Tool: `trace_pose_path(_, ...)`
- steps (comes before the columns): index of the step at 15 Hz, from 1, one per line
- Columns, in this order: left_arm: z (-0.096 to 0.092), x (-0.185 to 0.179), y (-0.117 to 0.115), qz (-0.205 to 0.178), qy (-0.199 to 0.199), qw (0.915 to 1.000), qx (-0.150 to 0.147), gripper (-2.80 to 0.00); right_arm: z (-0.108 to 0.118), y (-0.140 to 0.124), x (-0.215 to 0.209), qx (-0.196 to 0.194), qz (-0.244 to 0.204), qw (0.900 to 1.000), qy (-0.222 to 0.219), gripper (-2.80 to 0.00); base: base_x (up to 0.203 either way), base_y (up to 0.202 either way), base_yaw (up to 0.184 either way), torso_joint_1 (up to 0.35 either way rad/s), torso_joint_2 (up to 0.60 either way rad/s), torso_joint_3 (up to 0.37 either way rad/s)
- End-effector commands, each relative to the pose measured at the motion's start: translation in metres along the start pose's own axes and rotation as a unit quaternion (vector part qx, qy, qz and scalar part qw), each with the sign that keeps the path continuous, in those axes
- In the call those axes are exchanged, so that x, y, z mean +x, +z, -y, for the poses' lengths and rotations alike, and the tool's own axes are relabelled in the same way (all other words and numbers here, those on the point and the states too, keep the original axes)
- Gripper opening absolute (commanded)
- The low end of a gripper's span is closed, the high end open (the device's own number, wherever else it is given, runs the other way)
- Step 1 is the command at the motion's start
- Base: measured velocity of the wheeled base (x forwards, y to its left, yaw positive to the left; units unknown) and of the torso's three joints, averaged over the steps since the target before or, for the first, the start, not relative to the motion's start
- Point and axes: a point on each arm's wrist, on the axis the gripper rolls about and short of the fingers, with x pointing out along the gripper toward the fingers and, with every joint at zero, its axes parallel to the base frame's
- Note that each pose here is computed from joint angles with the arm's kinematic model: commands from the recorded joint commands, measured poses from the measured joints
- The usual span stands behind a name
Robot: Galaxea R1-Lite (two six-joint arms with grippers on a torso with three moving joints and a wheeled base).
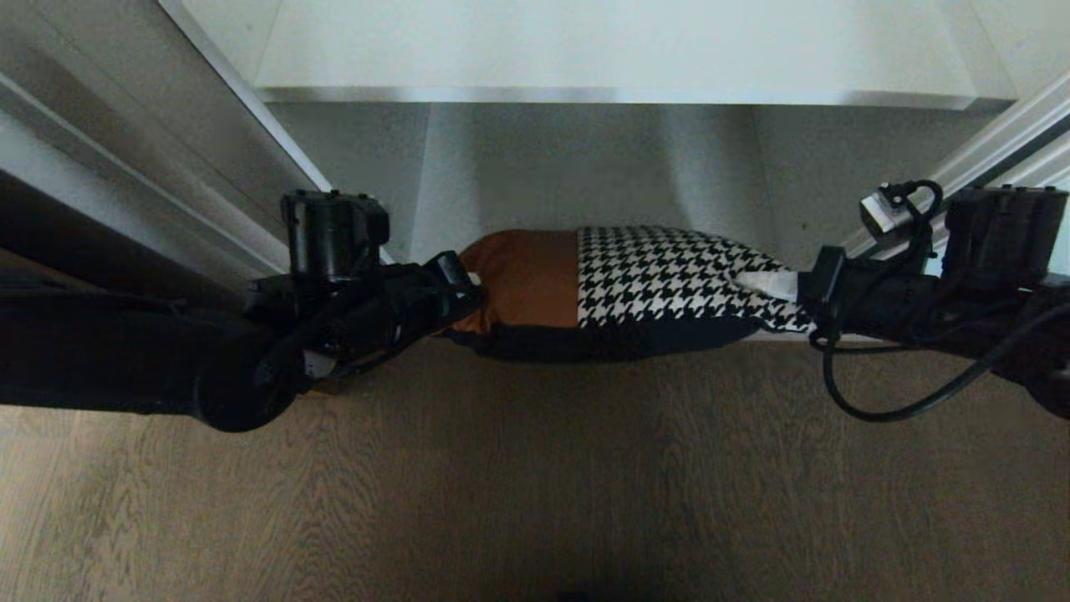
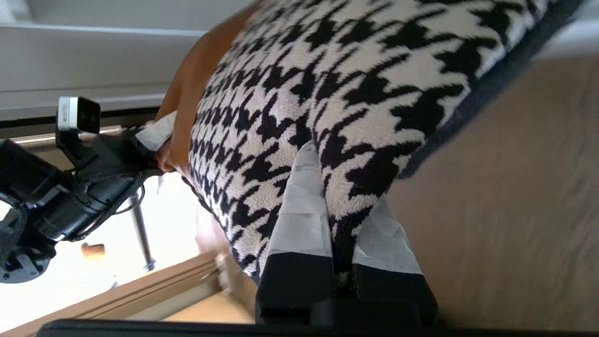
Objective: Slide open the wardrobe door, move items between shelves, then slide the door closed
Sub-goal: Place the pillow on the lower shelf
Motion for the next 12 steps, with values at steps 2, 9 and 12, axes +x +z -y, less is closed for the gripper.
trace_pose_path(2, -0.039, 0.033, -0.036, 0.047, -0.024, 0.9986, 0.008, -2.8, 0.046, -0.03, 0.022, -0.021, 0.001, 1.0, -0.002, -2.8, 0.0, 0.0, 0.0, 0.0, 0.0, 0.0)
trace_pose_path(9, -0.093, 0.063, -0.082, -0.068, 0.023, 0.9974, 0.01, -2.8, 0.121, -0.068, 0.056, -0.006, -0.03, 0.999, -0.039, -2.8, 0.0, 0.0, 0.0, 0.0, 0.0, 0.0)
trace_pose_path(12, -0.09, 0.071, -0.076, -0.108, 0.05, 0.9928, 0.004, -2.8, 0.12, -0.058, 0.063, 0.022, -0.062, 0.996, -0.063, -2.8, 0.0, 0.0, 0.0, 0.0, 0.0, 0.0)
